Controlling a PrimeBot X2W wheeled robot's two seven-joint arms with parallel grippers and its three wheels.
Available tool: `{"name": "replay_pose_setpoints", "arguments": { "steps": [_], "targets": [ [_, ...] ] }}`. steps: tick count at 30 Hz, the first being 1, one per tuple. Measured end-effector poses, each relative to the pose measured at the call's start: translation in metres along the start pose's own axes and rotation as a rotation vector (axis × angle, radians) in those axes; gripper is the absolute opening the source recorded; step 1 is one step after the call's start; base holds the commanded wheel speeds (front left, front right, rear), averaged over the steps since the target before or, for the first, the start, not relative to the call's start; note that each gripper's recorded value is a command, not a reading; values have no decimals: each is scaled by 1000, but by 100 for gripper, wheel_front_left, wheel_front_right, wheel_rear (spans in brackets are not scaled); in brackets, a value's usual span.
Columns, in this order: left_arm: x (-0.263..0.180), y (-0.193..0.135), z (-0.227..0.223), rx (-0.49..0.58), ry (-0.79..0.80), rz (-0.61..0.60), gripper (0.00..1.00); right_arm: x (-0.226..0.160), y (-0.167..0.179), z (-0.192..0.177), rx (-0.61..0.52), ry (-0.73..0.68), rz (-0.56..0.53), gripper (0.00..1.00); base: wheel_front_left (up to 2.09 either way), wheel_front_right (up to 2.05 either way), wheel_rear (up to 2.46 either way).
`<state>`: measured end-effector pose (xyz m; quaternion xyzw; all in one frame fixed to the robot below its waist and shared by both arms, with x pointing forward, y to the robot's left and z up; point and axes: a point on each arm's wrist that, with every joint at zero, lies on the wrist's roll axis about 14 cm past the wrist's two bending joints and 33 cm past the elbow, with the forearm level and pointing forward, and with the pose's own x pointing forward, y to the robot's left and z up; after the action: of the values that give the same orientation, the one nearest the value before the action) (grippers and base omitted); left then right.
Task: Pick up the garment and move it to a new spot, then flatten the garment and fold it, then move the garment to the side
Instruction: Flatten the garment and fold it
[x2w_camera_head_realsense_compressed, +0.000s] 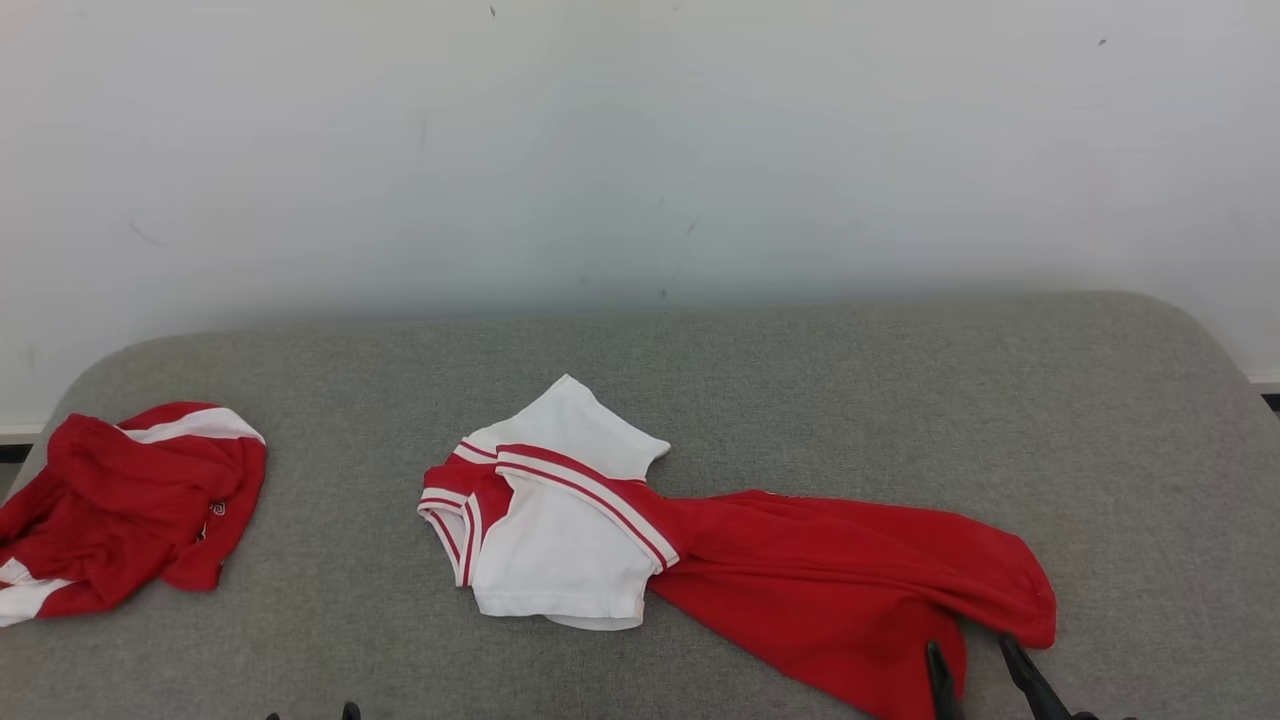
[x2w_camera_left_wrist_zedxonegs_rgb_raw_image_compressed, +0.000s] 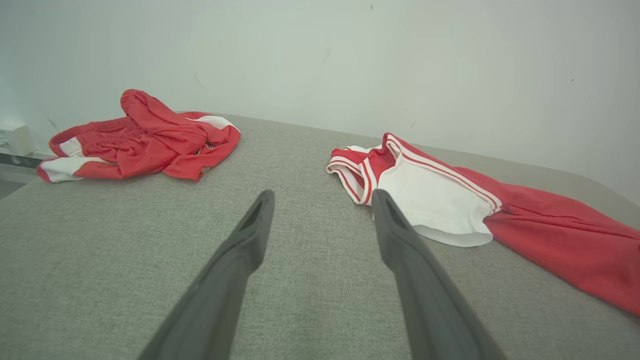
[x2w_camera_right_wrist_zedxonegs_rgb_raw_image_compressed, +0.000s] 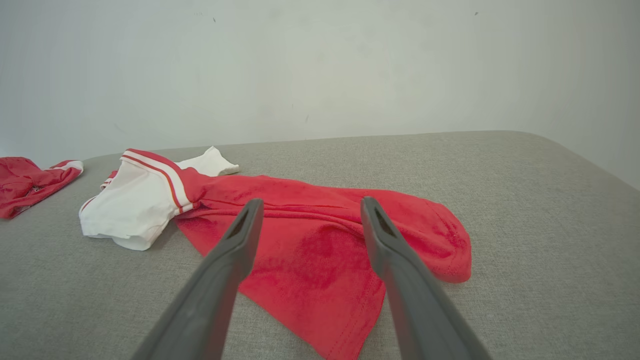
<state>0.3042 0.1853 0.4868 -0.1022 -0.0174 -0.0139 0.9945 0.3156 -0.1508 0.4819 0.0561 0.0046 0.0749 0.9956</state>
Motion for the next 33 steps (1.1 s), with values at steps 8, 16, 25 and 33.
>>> {"name": "replay_pose_setpoints", "arguments": {
  "steps": [8, 16, 25, 33],
  "targets": [
    [-1, 3, 0, 1, 0, 9, 100, -1, -8, 3, -2, -10, -25, 100, 0, 0, 0],
    [1, 1, -3, 1, 10, 4, 100, -1, -10, 1, 4, -3, -33, 100, 0, 0, 0],
    [4, -1, -7, 0, 27, -4, 100, 3, -12, -1, 9, 3, -40, 100, 0, 0, 0],
    [13, -7, -7, -28, 23, -19, 100, 5, -15, -1, 10, 3, -50, 100, 0, 0, 0]
  ]
}}
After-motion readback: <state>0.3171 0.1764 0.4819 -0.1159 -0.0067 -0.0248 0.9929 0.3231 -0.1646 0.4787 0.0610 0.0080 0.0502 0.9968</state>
